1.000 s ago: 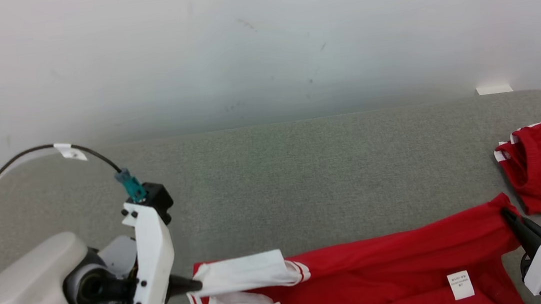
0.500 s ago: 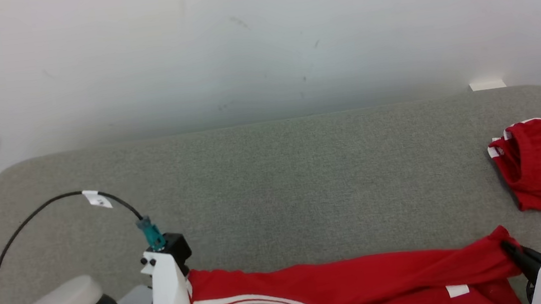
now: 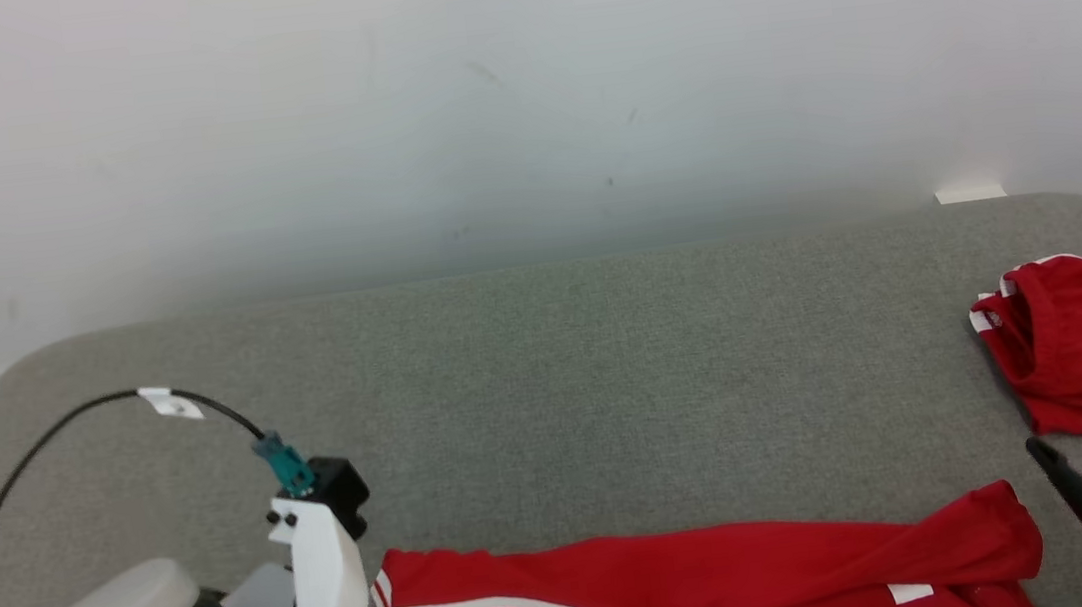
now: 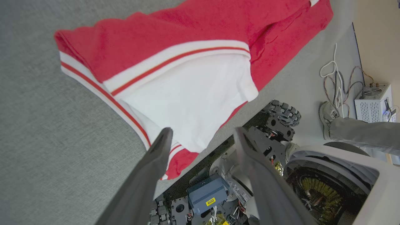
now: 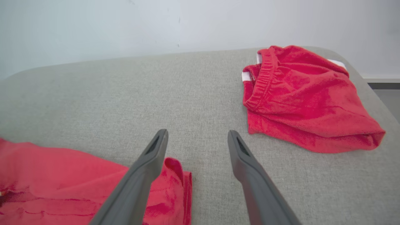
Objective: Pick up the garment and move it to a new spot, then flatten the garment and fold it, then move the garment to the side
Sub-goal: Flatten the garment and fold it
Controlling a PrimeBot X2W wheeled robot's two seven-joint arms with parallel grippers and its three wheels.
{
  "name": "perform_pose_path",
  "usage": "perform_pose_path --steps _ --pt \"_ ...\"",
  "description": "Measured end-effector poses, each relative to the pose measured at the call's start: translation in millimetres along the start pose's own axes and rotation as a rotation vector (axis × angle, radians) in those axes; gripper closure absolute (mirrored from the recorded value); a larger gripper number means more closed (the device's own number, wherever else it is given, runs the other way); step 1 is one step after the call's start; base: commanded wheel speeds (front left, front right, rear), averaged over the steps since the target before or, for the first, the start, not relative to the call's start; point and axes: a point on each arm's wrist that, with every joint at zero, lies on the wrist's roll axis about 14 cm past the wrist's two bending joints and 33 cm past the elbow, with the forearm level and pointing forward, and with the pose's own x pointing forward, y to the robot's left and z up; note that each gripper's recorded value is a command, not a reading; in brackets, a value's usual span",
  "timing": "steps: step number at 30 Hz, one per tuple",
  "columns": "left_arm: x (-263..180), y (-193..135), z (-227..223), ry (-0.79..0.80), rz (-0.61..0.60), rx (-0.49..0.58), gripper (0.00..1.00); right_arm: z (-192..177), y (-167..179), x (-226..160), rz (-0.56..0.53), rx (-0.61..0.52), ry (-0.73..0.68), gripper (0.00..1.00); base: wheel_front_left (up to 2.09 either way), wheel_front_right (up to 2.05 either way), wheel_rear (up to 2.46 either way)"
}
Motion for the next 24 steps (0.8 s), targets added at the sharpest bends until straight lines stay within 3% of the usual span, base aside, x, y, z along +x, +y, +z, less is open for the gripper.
perform_pose_path --steps 5,13,18,24 --pt "-24 4 47 -0.276 0.064 0.073 0.00 52 -1 -6 -0.001 0.012 -0.216 0.00 0.00 0.00 0.00" --pt "-72 30 99 -0.834 0.246 0.065 0.00 120 6 -21 0.008 0.076 -0.500 0.00 0.00 0.00 0.00" --pt "-100 52 95 -1.083 0.413 0.040 0.00 116 9 -35 -0.019 0.101 -0.610 0.00 0.00 0.00 0.00" --pt "-123 64 84 -1.225 0.556 -0.021 0.00 98 26 -49 -0.041 0.094 -0.680 0.00 0.00 0.00 0.00"
